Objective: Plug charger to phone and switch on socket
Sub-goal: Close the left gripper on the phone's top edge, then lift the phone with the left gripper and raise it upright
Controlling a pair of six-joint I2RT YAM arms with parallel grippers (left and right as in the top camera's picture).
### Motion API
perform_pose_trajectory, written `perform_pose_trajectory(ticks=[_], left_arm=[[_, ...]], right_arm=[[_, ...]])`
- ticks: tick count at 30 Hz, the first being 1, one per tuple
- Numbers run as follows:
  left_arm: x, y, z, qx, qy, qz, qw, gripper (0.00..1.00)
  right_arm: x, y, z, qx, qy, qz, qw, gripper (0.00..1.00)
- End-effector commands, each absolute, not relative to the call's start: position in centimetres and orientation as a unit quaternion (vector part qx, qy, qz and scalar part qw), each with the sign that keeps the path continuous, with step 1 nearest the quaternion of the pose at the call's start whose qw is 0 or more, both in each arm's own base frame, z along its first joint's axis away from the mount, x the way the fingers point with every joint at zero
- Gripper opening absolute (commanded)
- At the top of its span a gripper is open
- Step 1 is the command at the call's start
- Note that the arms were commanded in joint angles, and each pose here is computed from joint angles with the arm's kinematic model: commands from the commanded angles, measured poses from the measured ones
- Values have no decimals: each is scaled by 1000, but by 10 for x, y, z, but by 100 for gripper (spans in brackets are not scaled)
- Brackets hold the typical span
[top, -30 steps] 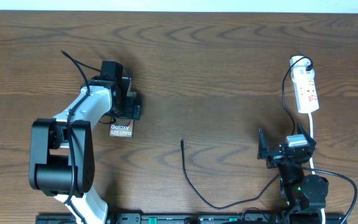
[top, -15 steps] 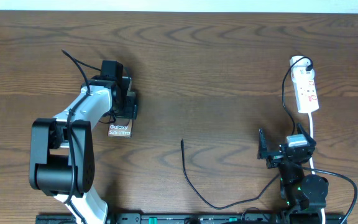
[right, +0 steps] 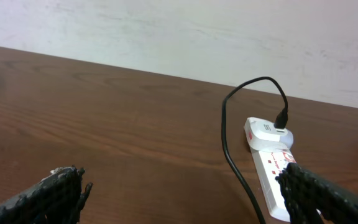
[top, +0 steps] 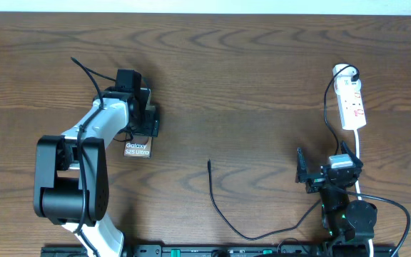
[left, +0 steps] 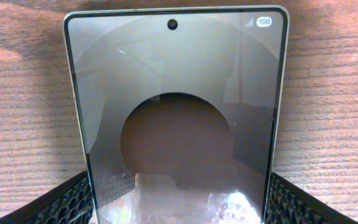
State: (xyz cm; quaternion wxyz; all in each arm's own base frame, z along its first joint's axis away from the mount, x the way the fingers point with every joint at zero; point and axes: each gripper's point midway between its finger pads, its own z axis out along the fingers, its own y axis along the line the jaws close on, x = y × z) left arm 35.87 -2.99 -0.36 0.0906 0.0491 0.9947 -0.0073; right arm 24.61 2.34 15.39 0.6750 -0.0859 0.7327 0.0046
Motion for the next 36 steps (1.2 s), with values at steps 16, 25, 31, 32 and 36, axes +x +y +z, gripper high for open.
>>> perform_pose_trajectory(ticks=[16,25,31,32,36], left_arm=[[343,-24,-24,52,997,6,51,7],[356,-26,17,51,994,3,97,7],[366,-36,55,51,987,-25,148,7],[367,-41,63,53,985,-41,159,7],[368,-54,84,39,979,-82,184,7]], right_arm=[[246,25,153,-91,733,2,674,99],[246,25,153,-91,733,2,674,99],[246,25,153,-91,733,2,674,99],[246,25,153,-91,733,2,674,99],[246,25,153,-91,733,2,674,99]])
